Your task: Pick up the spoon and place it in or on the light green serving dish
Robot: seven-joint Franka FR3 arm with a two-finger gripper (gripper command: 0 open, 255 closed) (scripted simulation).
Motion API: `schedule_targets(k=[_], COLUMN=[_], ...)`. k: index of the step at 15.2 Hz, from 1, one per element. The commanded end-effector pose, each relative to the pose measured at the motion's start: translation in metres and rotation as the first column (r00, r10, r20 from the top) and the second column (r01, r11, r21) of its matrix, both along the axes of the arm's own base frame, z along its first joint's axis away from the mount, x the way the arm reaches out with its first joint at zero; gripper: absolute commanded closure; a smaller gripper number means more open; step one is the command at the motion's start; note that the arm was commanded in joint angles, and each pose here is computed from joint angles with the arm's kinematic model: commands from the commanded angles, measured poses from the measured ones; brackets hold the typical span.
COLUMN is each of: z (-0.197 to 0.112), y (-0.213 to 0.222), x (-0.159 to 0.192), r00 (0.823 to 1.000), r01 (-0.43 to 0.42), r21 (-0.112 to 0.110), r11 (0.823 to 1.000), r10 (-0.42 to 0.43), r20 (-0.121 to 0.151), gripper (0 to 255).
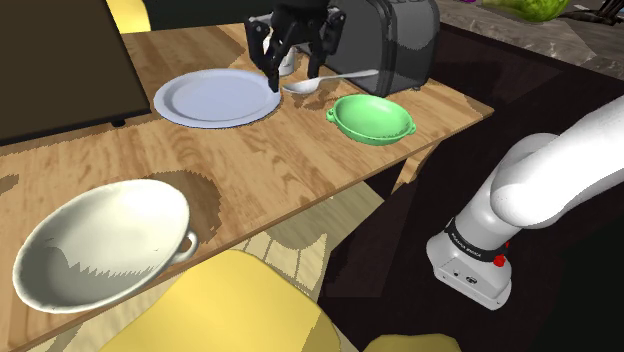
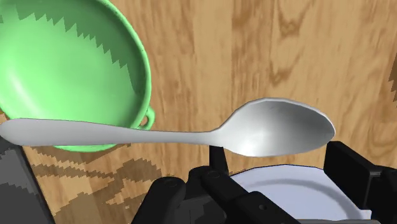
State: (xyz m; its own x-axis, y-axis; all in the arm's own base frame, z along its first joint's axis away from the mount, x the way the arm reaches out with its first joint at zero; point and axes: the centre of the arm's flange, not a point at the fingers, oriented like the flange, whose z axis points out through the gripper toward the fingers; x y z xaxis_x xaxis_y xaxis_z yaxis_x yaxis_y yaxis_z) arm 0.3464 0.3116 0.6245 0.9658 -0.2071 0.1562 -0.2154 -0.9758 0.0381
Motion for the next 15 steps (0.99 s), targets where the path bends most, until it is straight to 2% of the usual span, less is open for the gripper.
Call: schedule_targets(k=[1,7,15], z=[0.0,0.003,-0.039], y=[-0.026,-0.105,-0.105], x=[-0.007,-0.031,-0.031], r00=[1.0,1.0,1.0], r01=[-0.002,-0.002,-0.002], r21=[0.002,0.002,0.002], r11=[1.0,1.0,1.0], r10=[0.002,0.002,0.002], r20=[0.0,0.0,0.0], gripper=[255,255,255])
